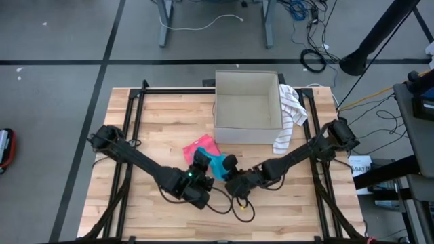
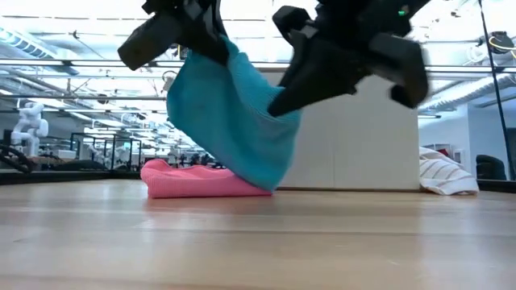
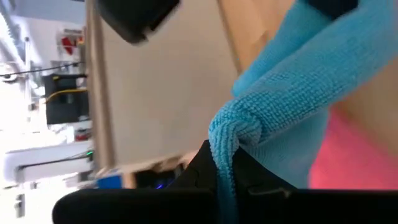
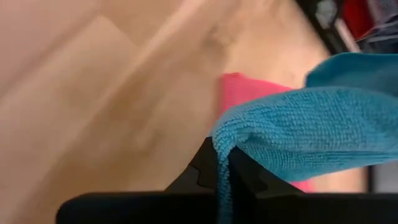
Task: Fold towel
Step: Stack the blue microfiber cloth on top of the pink microfiber towel
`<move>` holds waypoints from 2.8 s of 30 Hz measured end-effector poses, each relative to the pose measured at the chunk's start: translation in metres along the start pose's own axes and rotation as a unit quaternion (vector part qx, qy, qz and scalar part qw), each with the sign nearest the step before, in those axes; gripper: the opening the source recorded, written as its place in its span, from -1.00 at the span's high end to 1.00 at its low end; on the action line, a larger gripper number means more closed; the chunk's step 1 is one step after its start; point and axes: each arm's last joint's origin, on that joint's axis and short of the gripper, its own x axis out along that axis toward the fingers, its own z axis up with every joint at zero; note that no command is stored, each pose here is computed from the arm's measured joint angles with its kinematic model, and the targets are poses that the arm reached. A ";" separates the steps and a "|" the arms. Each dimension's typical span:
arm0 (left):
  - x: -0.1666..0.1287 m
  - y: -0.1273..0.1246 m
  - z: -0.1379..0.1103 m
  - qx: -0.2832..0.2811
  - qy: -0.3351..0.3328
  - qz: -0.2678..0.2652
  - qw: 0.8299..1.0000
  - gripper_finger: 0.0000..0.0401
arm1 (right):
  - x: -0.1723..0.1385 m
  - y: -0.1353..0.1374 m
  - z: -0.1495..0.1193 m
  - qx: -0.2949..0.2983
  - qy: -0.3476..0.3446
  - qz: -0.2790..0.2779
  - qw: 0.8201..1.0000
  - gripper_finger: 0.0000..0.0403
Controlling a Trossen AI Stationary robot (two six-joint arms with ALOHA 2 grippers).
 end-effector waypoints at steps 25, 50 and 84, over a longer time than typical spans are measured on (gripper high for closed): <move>0.058 0.051 -0.076 0.050 0.244 0.024 0.968 0.98 | 0.021 -0.114 -0.031 0.006 0.063 -0.110 0.992 1.00; 0.091 0.011 -0.084 -0.158 0.208 -0.248 0.933 0.92 | 0.029 -0.144 -0.078 0.120 0.006 0.118 0.986 0.86; 0.057 -0.016 -0.052 -0.168 0.112 -0.318 0.926 0.09 | 0.010 -0.060 -0.050 0.158 0.088 0.207 0.961 0.00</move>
